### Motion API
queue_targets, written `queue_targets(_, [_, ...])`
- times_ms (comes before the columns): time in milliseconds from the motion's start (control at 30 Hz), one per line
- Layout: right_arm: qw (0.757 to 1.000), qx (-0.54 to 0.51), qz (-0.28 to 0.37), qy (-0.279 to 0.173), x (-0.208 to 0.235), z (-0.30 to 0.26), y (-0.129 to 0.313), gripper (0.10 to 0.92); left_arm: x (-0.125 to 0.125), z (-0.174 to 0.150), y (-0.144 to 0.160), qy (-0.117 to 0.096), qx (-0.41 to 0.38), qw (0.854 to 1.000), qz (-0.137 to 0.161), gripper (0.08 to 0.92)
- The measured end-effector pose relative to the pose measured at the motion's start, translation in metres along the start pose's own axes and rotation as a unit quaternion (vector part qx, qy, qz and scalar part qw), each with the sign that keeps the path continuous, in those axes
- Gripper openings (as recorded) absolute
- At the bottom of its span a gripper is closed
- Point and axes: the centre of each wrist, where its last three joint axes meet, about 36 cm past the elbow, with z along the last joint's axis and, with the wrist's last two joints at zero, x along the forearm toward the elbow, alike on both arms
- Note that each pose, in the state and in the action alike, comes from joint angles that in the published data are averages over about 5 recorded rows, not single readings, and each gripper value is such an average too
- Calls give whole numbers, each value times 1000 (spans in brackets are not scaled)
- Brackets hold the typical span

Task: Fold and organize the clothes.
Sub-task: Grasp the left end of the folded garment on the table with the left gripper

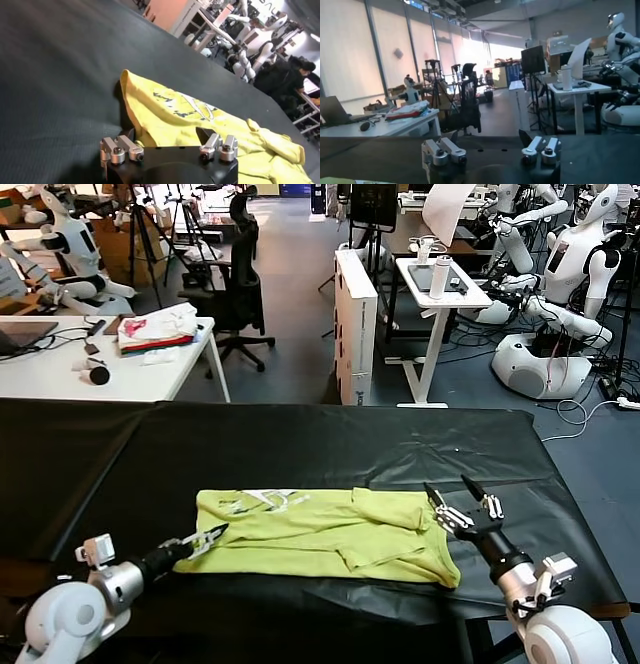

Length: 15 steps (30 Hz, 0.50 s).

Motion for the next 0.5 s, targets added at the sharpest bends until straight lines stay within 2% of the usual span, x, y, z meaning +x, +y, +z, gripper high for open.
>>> queue_targets(100, [1000,3,3,-1,0,0,0,907,0,0,0,0,-1,1000,-3,897])
queue_targets(200, [1000,6,6,0,-2,1,0,907,0,-1,0,1,-4,1000,-9,811])
queue_targets(500, [1000,6,13,1,-15,8,0,907,2,-2,-2,1,-10,1000,-22,282])
